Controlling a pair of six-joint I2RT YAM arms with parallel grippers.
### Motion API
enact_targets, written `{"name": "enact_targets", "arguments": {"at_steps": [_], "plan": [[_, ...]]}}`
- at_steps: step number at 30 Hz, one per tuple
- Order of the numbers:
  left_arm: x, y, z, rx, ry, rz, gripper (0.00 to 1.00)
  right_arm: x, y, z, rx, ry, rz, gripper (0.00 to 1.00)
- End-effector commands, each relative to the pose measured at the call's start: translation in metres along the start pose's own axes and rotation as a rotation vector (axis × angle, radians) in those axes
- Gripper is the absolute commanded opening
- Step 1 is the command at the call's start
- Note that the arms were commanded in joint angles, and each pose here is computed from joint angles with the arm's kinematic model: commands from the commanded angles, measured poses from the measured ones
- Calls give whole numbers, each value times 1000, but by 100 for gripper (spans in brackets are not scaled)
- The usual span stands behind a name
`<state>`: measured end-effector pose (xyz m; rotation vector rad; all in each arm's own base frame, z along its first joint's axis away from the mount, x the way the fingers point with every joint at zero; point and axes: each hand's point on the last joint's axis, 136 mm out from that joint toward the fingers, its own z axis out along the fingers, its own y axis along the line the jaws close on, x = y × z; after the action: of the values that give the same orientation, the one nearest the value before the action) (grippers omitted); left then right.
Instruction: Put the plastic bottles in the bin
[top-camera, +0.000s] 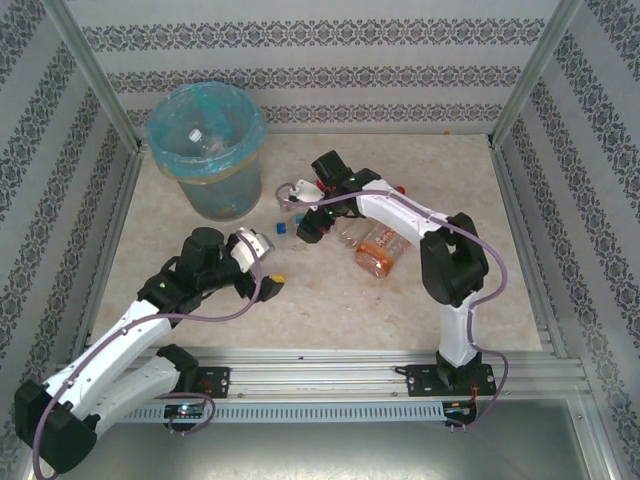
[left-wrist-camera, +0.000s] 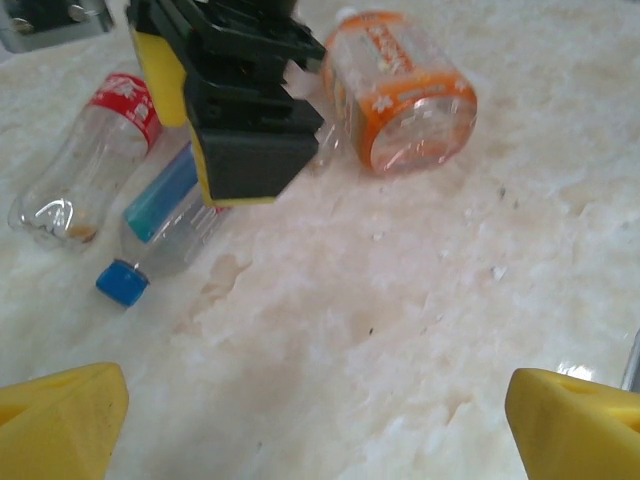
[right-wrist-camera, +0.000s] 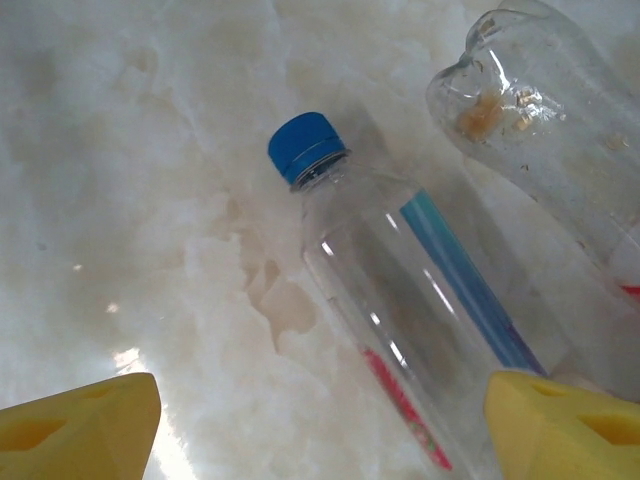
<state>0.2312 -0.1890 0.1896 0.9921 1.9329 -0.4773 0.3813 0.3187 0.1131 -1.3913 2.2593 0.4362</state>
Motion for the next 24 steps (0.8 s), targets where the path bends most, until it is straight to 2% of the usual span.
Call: {"name": "enact_targets", "arguments": {"at_steps": [1, 11, 18, 24], "plan": [[21, -1, 3, -12, 62, 59, 100, -5, -7, 7, 9, 34, -66, 85], [45, 22, 16, -117, 192, 25, 100, 1, -28, 36, -29, 108, -80, 86], [46, 24, 17, -123, 197, 21, 100, 18, -36, 59, -43, 219, -101, 86], [47, 25, 18, -132, 196, 21, 100, 30, -31, 62, -73, 257, -110, 84]]}}
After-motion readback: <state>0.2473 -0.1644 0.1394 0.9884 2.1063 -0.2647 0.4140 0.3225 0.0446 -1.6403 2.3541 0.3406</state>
